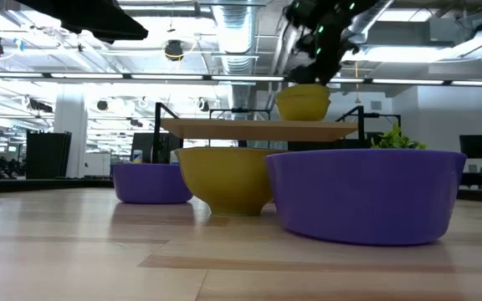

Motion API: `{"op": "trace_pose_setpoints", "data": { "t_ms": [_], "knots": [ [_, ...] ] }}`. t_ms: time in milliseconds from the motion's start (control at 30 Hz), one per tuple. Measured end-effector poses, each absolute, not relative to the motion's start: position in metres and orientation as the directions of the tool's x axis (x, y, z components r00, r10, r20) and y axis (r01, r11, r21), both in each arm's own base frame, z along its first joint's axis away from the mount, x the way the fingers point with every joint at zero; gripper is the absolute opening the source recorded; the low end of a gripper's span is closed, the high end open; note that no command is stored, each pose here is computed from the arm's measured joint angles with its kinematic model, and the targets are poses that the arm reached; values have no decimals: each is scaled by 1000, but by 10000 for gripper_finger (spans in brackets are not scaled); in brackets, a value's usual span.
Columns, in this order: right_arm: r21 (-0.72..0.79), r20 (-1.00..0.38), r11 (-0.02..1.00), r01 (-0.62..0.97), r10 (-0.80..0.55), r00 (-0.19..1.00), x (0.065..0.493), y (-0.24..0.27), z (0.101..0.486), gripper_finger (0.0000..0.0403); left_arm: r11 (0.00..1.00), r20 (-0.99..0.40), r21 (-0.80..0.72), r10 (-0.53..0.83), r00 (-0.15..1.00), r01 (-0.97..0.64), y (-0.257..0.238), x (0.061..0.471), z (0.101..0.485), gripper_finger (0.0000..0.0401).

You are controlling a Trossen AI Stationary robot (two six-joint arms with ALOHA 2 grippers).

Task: Pick & Place Mini bowls
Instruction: Stack the left white patterned bowl on top of the white patterned bowl on the shelf

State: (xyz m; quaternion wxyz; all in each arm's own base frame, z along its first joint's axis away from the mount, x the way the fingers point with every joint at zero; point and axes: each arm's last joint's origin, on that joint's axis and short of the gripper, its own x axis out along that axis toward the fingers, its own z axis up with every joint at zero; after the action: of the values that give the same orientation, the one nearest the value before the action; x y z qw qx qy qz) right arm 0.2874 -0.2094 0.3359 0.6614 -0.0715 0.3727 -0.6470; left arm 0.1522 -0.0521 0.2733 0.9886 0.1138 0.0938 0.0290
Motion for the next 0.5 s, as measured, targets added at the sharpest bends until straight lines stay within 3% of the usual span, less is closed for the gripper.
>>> {"op": "trace_pose_setpoints", "data": {
  "t_ms": [233,500],
  "knots": [
    [-626,-414,157,764,-897,-154,259,-162,358,0,979,-179,198,79,981,-42,-52,152,273,123],
    [-619,-383,163,768,-917,-113,248,-127,334,0,983,-175,179,79,981,-47,-52,152,274,123]
  ]
}}
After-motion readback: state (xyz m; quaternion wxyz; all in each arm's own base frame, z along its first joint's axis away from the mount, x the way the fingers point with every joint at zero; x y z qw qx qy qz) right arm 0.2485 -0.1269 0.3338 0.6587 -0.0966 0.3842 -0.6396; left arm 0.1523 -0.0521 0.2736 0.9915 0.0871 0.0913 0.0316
